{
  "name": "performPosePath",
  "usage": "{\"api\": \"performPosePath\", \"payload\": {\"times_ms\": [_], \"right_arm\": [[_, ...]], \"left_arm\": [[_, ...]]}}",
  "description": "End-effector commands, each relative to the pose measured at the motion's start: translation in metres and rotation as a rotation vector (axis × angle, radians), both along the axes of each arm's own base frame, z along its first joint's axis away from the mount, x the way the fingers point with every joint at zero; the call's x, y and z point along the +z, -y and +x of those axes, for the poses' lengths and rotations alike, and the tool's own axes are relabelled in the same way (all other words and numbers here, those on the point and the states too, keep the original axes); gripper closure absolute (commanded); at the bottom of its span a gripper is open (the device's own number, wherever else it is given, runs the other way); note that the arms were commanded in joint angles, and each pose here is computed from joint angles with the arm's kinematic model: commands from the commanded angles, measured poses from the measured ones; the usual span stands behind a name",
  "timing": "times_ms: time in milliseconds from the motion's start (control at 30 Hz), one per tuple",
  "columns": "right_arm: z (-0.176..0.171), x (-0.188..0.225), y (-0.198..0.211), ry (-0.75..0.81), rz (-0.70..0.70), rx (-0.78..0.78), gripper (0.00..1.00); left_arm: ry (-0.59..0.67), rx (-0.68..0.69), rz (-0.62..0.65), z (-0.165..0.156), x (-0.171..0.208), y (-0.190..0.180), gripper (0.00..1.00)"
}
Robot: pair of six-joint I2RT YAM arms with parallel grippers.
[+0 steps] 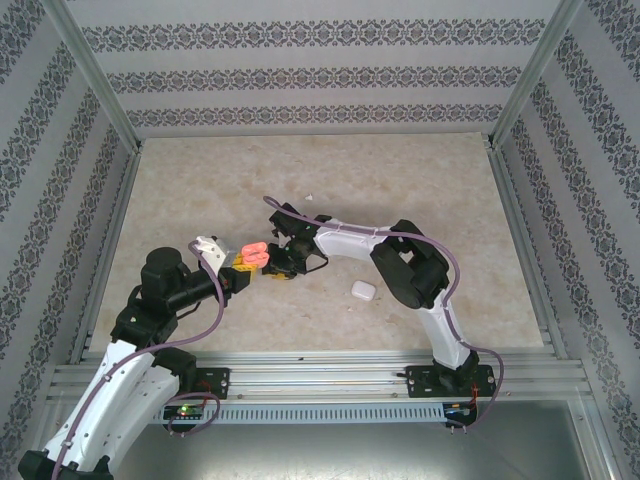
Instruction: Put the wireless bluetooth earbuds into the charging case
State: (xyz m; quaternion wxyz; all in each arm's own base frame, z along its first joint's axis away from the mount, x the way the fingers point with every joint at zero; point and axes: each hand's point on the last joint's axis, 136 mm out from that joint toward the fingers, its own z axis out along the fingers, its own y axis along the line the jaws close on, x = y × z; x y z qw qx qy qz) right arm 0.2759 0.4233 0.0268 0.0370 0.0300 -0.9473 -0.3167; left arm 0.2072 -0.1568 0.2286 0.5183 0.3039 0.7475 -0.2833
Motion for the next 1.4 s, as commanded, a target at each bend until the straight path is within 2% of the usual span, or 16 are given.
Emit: {"api": "performPosePath", "payload": {"times_ms": [0,267,567,667,767,867,1067,1367], "right_arm": [[0.006,-0.004,0.008,0.017,-0.041,0.009,0.73],[0.022,-0.005,0.041,0.061,-0.124,0.020,0.80],[0.039,0.009,0.079,0.127,-0.205,0.020,0.81],[0.035,0.021,0.075,0.154,-0.219,0.035,0.77],[0.025,0.025,0.058,0.115,-0.183,0.010,0.65],[0.015,0.023,0.035,0.062,-0.111,-0.016,0.61],[0.009,0.019,0.007,0.031,-0.073,-0.020,0.52],[0.020,0.006,0.004,0.040,-0.129,-0.027,0.51]], "left_arm": [[0.038,-0.016,-0.028,-0.001,0.008,0.003,1.00],[0.032,-0.009,-0.023,0.000,0.006,0.002,1.00],[0.031,0.001,-0.019,0.001,0.006,0.001,1.00],[0.029,0.020,-0.010,0.003,0.006,-0.002,1.00],[0.018,0.057,0.008,0.006,0.004,-0.007,1.00],[0.007,0.089,0.025,0.008,0.000,-0.012,1.00],[0.000,0.103,0.018,0.007,0.000,-0.013,1.00],[-0.002,0.099,0.016,0.006,0.000,-0.013,1.00]]}}
